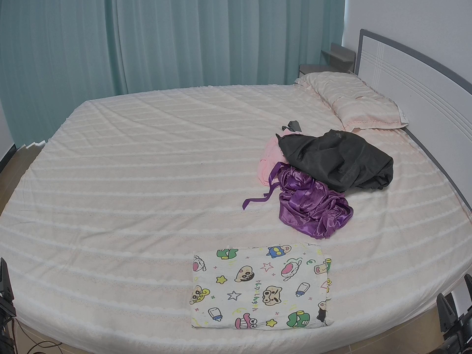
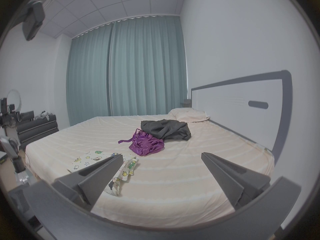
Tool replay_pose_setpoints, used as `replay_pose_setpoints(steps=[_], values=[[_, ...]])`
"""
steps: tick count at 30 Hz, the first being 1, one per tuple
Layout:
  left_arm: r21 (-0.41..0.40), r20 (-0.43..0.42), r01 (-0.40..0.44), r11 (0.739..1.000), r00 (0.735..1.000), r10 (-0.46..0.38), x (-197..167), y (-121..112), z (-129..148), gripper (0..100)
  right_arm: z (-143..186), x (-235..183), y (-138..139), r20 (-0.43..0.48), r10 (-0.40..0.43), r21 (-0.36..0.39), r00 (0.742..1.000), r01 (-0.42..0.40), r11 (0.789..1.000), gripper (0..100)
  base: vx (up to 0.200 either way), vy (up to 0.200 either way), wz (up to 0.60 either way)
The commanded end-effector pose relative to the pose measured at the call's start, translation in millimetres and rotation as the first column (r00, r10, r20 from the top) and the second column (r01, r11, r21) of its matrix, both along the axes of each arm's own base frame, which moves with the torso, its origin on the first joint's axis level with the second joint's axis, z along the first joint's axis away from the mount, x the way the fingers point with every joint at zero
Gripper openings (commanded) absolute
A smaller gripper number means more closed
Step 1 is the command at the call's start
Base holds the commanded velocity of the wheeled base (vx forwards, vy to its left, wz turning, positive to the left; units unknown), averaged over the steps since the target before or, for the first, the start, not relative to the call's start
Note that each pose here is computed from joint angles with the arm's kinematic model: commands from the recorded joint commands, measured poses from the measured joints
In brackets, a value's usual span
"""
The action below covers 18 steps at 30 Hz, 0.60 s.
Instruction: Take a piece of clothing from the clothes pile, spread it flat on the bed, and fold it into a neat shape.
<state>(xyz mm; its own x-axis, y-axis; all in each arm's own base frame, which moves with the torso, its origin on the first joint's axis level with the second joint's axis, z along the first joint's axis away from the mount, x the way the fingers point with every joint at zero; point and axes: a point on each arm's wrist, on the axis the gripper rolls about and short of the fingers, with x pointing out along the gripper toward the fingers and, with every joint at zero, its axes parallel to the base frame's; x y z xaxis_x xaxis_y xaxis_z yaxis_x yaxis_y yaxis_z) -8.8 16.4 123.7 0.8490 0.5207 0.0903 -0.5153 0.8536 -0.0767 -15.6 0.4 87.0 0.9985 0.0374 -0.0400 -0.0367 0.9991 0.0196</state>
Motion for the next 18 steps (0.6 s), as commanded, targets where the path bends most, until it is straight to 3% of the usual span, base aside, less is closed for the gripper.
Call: replay_pose_setpoints(steps=[1,3,15,18], values=[[0.021,0.06,-0.129,0.991,0.99,0.127,-19,-1,-12,100,-4,-5,1,0.061,-0.004,-0.07,0.998,0.008,0.998,100,0.0,0.0,0.0],[0.041,0.067,-0.134,0.99,0.989,0.131,-23,-3,-15,100,-5,-6,1,0.059,0.007,-0.11,0.998,-0.001,0.994,100,0.0,0.0,0.0],[0.055,0.037,-0.06,0.997,0.998,0.058,-19,-4,-30,100,-6,-7,1,0.093,0.034,-0.16,0.995,-0.019,0.987,100,0.0,0.0,0.0],[0.056,-0.018,0.02,0.998,1.0,-0.019,-18,-5,-36,100,-6,-8,2,0.081,0.087,-0.044,0.993,-0.083,0.996,100,0.0,0.0,0.0]])
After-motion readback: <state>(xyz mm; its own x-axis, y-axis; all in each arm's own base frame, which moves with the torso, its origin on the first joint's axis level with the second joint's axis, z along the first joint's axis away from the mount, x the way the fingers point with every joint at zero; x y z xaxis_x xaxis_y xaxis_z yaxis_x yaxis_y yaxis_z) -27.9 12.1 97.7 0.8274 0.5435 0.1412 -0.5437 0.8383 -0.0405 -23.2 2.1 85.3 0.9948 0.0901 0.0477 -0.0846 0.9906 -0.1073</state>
